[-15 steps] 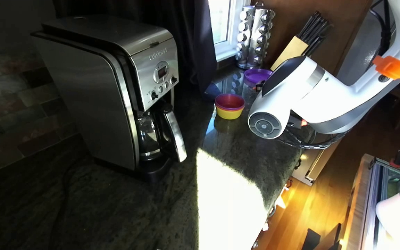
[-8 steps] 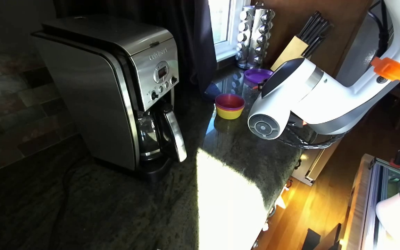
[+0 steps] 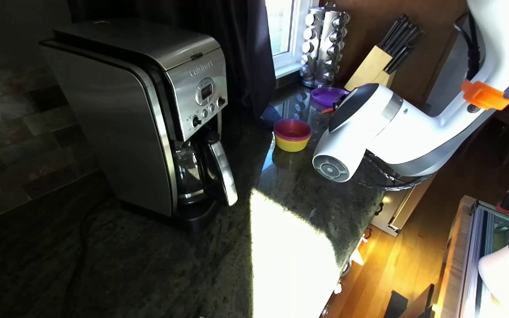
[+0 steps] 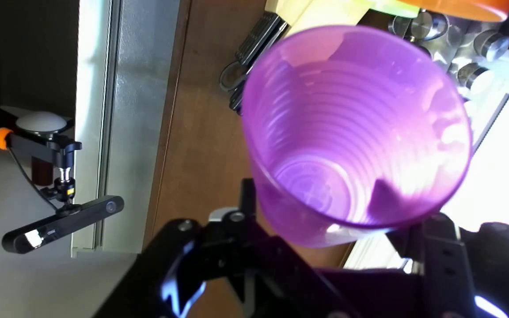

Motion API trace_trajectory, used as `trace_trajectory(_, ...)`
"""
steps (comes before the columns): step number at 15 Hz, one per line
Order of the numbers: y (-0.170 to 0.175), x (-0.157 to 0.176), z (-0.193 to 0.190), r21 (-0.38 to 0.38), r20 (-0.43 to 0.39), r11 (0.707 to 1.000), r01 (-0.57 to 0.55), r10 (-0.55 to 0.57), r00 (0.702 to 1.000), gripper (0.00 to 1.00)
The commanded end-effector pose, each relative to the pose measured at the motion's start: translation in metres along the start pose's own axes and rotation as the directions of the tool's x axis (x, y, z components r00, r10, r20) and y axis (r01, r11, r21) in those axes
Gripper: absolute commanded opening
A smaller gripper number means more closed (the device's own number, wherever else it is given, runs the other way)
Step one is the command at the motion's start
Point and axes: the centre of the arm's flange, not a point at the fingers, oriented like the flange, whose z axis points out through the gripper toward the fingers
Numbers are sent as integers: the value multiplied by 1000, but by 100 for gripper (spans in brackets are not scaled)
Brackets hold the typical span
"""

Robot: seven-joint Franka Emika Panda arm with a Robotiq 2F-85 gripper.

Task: Place the purple cup upside down.

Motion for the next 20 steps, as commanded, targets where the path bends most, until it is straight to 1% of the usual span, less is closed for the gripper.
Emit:
trace_trajectory(1, -21, -30, -3, 17, -36, 999, 37, -36, 999, 43)
trace_trajectory(7, -34, -39, -5, 75, -50, 997, 16, -12, 999, 43)
trace_trajectory(10, -41, -47, -4, 99, -43, 995, 12, -8, 999, 43)
trace_trajectory(15, -47, -52, 1, 106, -1, 994, -5, 5, 1000, 43)
trace_trajectory(20, -52, -56, 4, 102, 24, 995, -1, -2, 1000, 43)
